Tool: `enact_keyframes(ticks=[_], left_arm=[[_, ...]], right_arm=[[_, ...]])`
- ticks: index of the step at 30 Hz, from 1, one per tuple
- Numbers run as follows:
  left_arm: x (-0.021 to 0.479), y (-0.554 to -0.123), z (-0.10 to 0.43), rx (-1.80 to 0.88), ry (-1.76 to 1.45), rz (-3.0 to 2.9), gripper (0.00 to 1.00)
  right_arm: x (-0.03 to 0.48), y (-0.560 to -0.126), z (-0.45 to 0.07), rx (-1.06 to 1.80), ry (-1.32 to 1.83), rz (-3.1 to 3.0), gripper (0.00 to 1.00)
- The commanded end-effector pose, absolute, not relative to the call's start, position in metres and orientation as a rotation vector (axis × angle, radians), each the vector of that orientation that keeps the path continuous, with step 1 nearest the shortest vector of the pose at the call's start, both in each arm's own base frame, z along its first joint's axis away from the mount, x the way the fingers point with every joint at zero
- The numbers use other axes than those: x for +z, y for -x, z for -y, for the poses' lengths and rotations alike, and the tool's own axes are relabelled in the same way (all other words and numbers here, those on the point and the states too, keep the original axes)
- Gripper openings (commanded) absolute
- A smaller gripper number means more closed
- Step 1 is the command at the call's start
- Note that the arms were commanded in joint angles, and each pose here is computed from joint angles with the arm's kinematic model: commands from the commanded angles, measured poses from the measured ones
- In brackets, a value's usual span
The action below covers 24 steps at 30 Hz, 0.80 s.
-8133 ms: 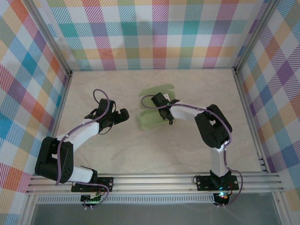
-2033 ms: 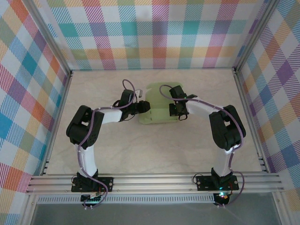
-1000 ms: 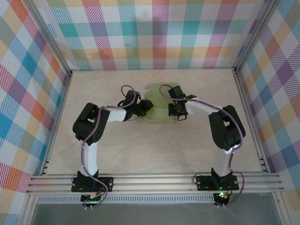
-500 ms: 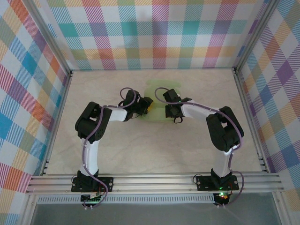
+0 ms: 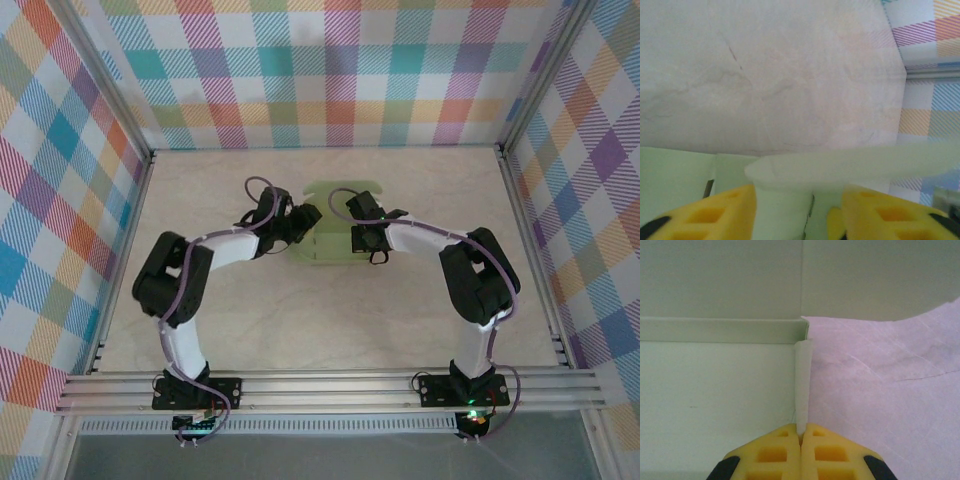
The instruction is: Fold the paper box
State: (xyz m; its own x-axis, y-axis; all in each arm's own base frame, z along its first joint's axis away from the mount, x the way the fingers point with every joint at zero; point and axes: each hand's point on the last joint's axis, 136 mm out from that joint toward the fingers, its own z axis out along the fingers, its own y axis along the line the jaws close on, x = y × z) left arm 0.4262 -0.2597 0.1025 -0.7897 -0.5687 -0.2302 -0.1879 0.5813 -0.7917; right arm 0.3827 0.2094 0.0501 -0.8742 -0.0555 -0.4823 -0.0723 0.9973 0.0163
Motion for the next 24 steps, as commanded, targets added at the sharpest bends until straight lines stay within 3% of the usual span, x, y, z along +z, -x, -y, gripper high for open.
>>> enact_keyframes(ticks=[1, 7, 14, 24], left_arm=[[0.101, -0.406, 0.233, -0.914, 0.554, -2.395, 0.55], [0.100, -0.367, 0.223, -0.935, 0.741, -2.408, 0.60], [0.105, -0.325, 0.231, -0.897, 0.841, -2.456, 0.52], [0.088, -0.340, 0.251, -0.847, 0.767, -2.553, 0.52]], right_arm=[[0.043, -0.371, -0.211, 0.049, 0.118, -2.686, 0.00], [0.042, -0.374, -0.212, 0.047, 0.118, -2.690, 0.00], [0.044, -0.378, -0.217, 0.056, 0.138, -2.691, 0.00], [0.050, -0.377, -0.215, 0.063, 0.126, -2.680, 0.00]])
